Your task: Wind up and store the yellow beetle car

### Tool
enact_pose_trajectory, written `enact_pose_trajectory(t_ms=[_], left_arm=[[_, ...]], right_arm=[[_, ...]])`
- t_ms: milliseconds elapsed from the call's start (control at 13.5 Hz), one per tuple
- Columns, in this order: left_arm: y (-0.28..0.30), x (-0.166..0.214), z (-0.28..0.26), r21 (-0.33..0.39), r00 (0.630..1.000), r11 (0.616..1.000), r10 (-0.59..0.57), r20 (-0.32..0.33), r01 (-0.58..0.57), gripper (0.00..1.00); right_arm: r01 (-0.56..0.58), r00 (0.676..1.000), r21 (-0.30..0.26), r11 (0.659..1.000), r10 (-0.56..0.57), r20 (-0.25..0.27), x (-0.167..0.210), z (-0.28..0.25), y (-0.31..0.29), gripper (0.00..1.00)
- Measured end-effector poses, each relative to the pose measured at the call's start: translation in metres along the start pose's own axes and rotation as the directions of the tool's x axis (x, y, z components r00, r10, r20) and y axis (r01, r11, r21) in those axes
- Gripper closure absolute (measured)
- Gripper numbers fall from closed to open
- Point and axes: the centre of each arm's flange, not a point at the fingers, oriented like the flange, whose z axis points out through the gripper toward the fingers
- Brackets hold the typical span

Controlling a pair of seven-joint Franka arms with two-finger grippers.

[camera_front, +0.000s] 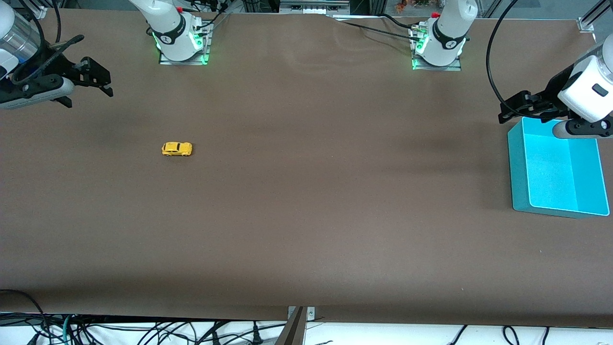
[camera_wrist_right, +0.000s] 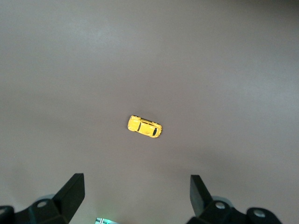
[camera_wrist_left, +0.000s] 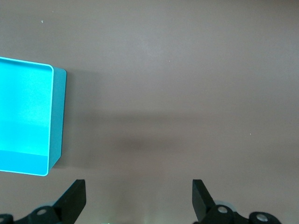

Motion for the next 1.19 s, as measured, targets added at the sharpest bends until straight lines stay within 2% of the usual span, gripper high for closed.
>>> enact_pose_trajectory(t_ms=[1187], left_arm=[[-0.0005, 0.0081, 0.0077, 0.002, 1.000, 1.000, -0.003, 0.007, 0.003, 0.00]], right_arm=[[0.001, 1.000, 0.005, 1.000, -0.001, 0.022, -0.0028, -0.0005, -0.0008, 0.00]])
